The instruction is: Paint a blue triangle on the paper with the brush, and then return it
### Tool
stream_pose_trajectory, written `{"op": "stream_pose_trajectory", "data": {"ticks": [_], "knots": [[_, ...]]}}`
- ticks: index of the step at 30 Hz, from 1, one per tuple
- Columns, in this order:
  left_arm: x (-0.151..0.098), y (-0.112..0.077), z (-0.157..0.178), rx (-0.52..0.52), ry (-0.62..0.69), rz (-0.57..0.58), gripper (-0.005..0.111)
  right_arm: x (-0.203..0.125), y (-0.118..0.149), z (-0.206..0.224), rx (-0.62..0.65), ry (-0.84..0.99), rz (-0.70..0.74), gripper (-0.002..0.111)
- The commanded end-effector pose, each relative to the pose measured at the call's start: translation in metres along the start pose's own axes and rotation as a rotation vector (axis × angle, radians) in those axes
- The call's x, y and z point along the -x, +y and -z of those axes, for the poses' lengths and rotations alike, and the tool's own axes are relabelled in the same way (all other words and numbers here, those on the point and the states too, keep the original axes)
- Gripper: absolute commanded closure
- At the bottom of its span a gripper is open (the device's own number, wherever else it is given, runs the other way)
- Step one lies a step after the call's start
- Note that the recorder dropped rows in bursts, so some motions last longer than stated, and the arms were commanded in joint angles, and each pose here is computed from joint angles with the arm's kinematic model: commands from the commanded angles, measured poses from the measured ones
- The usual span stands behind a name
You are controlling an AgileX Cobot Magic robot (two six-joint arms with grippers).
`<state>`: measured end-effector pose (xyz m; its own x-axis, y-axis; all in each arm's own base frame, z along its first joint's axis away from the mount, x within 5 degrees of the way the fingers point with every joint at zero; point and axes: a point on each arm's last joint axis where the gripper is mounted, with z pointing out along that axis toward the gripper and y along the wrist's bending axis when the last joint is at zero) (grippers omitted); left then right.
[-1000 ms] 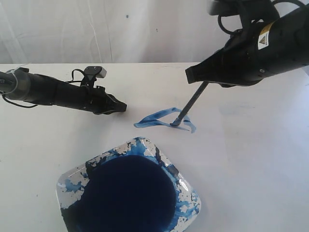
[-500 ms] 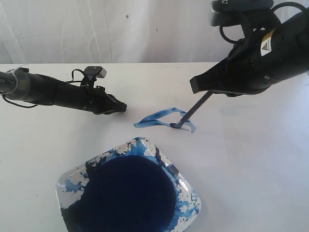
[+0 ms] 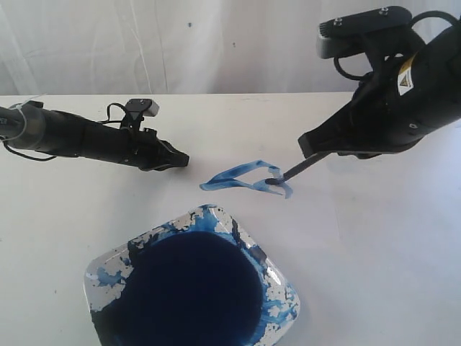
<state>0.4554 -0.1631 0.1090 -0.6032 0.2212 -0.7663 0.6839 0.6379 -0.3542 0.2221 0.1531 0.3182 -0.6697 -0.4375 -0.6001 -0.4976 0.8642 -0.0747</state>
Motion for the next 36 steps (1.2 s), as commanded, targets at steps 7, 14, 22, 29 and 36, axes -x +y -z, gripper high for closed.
{"op": "stream_pose_trajectory", "data": {"ticks": [7, 14, 22, 29, 36], "knots": [[0.001, -0.002, -0.001, -0.015, -0.008, 0.013, 0.107, -0.006, -0.006, 0.034, -0.014, -0.061, 0.010, 0.108], [0.001, -0.002, -0.001, -0.015, -0.008, 0.013, 0.107, -0.001, -0.004, 0.043, 0.028, -0.141, -0.020, 0.108], [0.001, -0.002, -0.001, -0.015, -0.008, 0.013, 0.107, 0.002, 0.005, 0.020, 0.093, -0.130, -0.068, 0.108], [0.001, -0.002, -0.001, -0.011, -0.008, 0.013, 0.107, 0.004, 0.010, 0.000, 0.107, -0.084, -0.082, 0.108], [0.001, -0.002, -0.001, -0.009, -0.008, 0.013, 0.107, 0.006, 0.013, -0.005, 0.131, -0.096, -0.088, 0.108]]}}
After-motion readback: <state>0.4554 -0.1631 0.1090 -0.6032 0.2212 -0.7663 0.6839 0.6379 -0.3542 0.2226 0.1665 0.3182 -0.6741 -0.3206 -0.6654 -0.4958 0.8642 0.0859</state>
